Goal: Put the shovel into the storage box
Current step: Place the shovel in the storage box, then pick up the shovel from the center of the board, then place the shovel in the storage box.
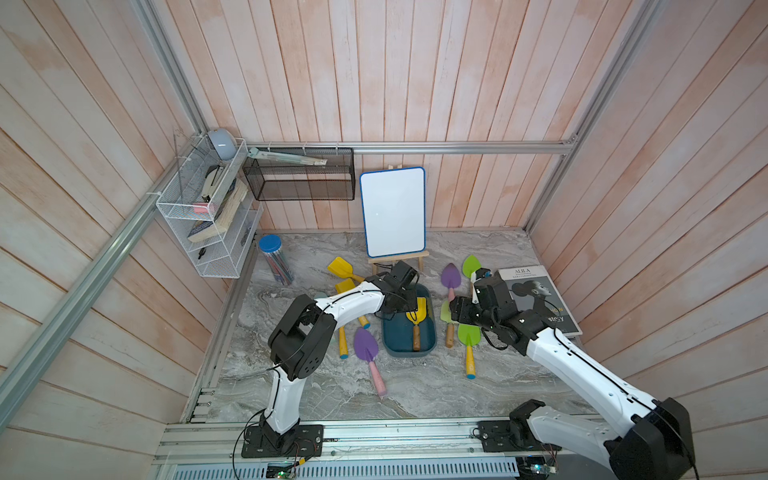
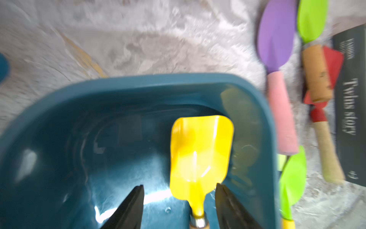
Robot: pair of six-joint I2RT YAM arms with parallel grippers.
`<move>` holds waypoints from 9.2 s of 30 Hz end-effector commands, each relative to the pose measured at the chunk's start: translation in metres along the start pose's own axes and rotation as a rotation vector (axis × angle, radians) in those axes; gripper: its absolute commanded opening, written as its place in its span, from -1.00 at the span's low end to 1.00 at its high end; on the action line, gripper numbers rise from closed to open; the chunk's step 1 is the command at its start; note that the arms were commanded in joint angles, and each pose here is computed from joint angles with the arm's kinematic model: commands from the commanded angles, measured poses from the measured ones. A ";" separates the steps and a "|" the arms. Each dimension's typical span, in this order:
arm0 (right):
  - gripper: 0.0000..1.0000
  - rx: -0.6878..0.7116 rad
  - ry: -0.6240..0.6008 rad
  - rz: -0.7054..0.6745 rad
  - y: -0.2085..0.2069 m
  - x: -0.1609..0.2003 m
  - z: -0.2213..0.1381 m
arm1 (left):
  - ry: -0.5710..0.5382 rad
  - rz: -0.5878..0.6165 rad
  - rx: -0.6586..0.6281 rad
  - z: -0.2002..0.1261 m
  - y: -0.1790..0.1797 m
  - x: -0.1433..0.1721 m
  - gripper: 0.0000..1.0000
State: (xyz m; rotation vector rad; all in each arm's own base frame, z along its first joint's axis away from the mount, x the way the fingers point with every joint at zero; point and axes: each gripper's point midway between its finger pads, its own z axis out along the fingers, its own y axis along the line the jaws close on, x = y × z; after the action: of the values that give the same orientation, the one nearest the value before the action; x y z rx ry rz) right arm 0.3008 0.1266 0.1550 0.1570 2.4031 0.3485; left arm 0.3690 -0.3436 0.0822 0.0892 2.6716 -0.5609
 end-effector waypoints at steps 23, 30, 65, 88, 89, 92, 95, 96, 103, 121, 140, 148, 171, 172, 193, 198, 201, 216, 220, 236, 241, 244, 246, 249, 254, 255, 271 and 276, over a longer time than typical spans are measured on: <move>0.27 0.139 0.209 -0.026 -0.028 -0.027 0.143 | -0.176 0.078 0.121 -0.069 -0.025 -0.028 0.56; 0.18 0.166 0.256 -0.024 -0.035 -0.015 0.163 | -0.172 0.081 0.128 -0.068 -0.025 -0.027 0.57; -1.00 0.064 0.128 -0.127 -0.010 -0.025 0.095 | -0.212 0.122 0.246 -0.084 -0.039 -0.029 0.57; -1.00 -0.249 0.110 -0.266 0.076 0.012 0.018 | -0.271 0.121 0.421 -0.083 -0.059 -0.042 0.26; -1.00 -0.252 0.108 -0.264 0.077 0.012 0.017 | -0.274 0.117 0.423 -0.083 -0.058 -0.044 0.25; -1.00 -0.265 0.097 -0.264 0.081 0.011 0.013 | -0.270 0.108 0.417 -0.078 -0.055 -0.046 0.19; -1.00 -0.279 0.091 -0.263 0.084 0.011 0.010 | -0.267 0.097 0.410 -0.074 -0.051 -0.048 0.12; -1.00 -0.283 0.090 -0.263 0.085 0.011 0.009 | -0.269 0.092 0.409 -0.073 -0.049 -0.049 0.10; -1.00 -0.299 0.099 -0.270 0.088 0.017 0.010 | -0.275 0.063 0.445 -0.070 -0.049 -0.052 -0.11; -1.00 -0.337 0.101 -0.259 0.096 0.022 0.014 | -0.228 0.033 0.489 -0.059 -0.049 -0.041 -0.78; 0.01 -0.331 0.077 -0.234 0.094 0.015 0.000 | -0.210 0.055 0.425 -0.065 -0.035 -0.038 -1.00; 0.07 -0.320 0.067 -0.225 0.088 0.018 -0.005 | -0.201 0.099 0.372 -0.071 -0.018 -0.043 -1.00; 0.06 -0.305 0.087 -0.229 0.083 0.026 0.001 | -0.132 0.194 0.281 -0.024 0.008 -0.027 -1.00; 0.07 -0.304 0.088 -0.229 0.082 0.026 0.002 | -0.125 0.192 0.283 -0.022 0.008 -0.025 -1.00; 0.06 -0.290 0.104 -0.237 0.081 0.030 0.012 | -0.032 0.112 0.302 0.003 0.014 -0.004 -1.00; 0.06 -0.282 0.105 -0.238 0.079 0.031 0.013 | -0.002 0.087 0.320 0.005 0.011 0.002 -1.00; 0.06 -0.279 0.107 -0.239 0.079 0.031 0.014 | 0.018 0.077 0.321 0.009 0.012 0.007 -1.00; 0.06 -0.271 0.112 -0.244 0.079 0.031 0.021 | 0.074 0.052 0.290 0.026 0.021 0.020 -0.89; 0.06 -0.272 0.114 -0.245 0.080 0.031 0.022 | 0.079 0.053 0.288 0.028 0.020 0.020 -0.72; 0.06 -0.271 0.119 -0.249 0.080 0.033 0.025 | 0.093 0.052 0.249 0.032 0.024 0.019 -0.09; 0.06 -0.269 0.118 -0.250 0.080 0.032 0.025 | 0.091 0.066 0.229 0.032 0.020 0.015 0.02; 0.06 -0.270 0.118 -0.251 0.080 0.032 0.024 | 0.093 0.079 0.211 0.031 0.017 0.013 0.08; 0.06 -0.270 0.116 -0.251 0.080 0.031 0.024 | 0.095 0.086 0.189 0.032 0.016 0.013 0.12; 0.06 -0.269 0.116 -0.252 0.080 0.031 0.024 | 0.098 0.087 0.143 0.033 0.018 0.011 0.17; 0.06 -0.270 0.116 -0.252 0.081 0.031 0.024 | 0.100 0.079 0.069 0.033 0.027 0.008 0.22; 0.06 -0.269 0.116 -0.253 0.080 0.031 0.024 | 0.099 0.077 0.062 0.032 0.028 0.007 0.24; 0.06 -0.254 0.117 -0.255 0.077 0.031 0.025 | 0.077 0.091 0.034 0.025 0.017 -0.005 0.73; 0.06 -0.253 0.116 -0.255 0.077 0.030 0.025 | 0.074 0.098 0.004 0.024 0.017 -0.009 0.79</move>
State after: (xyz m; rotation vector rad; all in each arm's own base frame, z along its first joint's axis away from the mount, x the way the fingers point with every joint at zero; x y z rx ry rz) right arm 0.2942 0.2130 0.1426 -0.2820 2.4256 0.5732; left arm 0.3871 -0.3402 0.0664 0.2407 2.6988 -0.6125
